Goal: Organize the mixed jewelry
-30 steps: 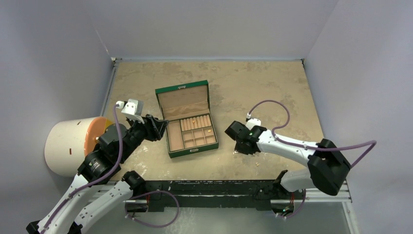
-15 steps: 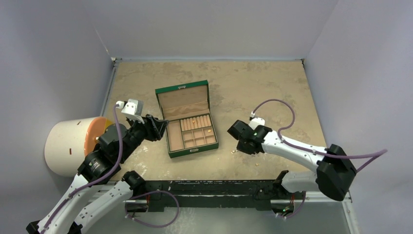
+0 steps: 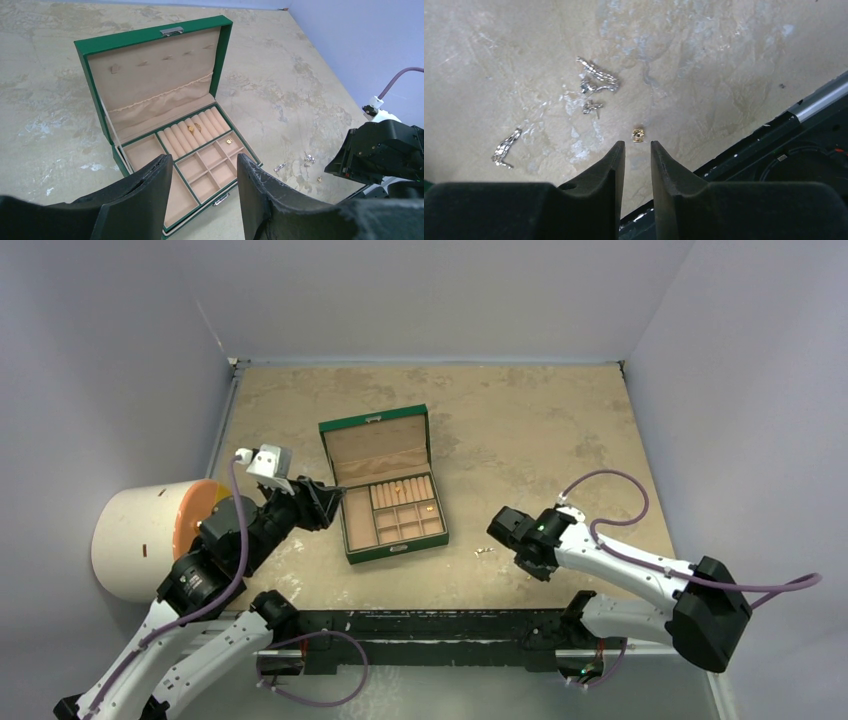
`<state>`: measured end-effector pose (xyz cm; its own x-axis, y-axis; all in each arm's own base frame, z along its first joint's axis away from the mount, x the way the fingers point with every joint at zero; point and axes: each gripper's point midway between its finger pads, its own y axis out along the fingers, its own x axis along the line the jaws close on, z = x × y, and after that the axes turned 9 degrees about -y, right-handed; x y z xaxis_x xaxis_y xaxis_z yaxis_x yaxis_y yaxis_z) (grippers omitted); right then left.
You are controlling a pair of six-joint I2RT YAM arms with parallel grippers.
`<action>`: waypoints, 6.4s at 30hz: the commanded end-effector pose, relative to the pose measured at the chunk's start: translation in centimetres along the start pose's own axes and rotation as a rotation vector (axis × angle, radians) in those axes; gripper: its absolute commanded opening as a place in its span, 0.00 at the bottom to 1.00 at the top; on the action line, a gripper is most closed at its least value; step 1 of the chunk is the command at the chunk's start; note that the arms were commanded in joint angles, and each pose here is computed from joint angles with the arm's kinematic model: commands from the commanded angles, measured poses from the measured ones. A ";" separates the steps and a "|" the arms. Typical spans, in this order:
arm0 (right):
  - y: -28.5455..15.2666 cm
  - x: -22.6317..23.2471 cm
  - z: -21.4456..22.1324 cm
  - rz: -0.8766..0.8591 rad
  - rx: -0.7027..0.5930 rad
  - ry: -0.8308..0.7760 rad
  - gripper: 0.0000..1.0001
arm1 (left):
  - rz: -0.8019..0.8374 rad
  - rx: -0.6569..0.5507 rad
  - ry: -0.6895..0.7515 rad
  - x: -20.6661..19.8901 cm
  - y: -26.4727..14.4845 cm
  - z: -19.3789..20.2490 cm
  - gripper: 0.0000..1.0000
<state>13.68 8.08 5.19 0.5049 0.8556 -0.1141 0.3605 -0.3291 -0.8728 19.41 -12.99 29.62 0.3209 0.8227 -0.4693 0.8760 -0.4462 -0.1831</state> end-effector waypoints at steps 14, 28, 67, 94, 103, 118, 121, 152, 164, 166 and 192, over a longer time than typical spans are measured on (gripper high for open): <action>1.7 -0.7 0.3 0.043 -0.032 0.063 0.31 | 0.025 -0.024 0.014 -0.3 -0.2 -0.5 0.50; 3.0 -0.5 0.8 0.063 -0.012 0.041 0.22 | 0.021 -0.021 0.015 -0.2 -0.2 -0.4 0.50; 2.1 0.6 0.9 0.013 0.022 -0.002 0.15 | 0.025 -0.026 0.013 -0.3 -0.3 -0.6 0.50; 1.9 1.4 1.2 -0.027 0.043 -0.006 0.00 | 0.024 -0.032 0.012 -0.3 -0.4 -0.7 0.50; 0.8 2.0 0.1 -0.076 0.016 0.001 0.00 | 0.024 -0.033 0.014 -0.3 -0.4 -0.7 0.50; -2.3 5.4 -3.4 -0.185 -0.061 -0.036 0.00 | 0.027 -0.036 0.013 -0.3 -0.5 -0.8 0.50; -3.4 6.9 -4.7 -0.209 -0.087 -0.047 0.00 | 0.026 -0.040 0.012 -0.3 -0.6 -0.8 0.50; -3.5 15.3 -8.0 -0.285 -0.101 -0.211 0.09 | 0.020 -0.044 0.012 -0.1 -0.7 -0.9 0.50; -1.2 14.3 -3.5 -0.386 -0.001 -0.309 0.23 | 0.013 -0.037 0.014 -0.1 -0.4 -0.8 0.50; -0.8 14.2 -3.1 -0.377 0.014 -0.320 0.23 | 0.011 -0.036 0.014 0.0 -0.4 -0.8 0.50; 2.1 12.4 -0.4 -0.285 0.088 -0.339 0.23 | 0.003 -0.028 0.019 0.1 -0.1 -0.6 0.50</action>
<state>21.45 18.07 2.65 0.0972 0.9952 0.0081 0.3881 -0.0305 -0.9211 19.02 -12.79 29.64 0.3264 0.8200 -0.4702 0.8740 -0.4513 -0.1803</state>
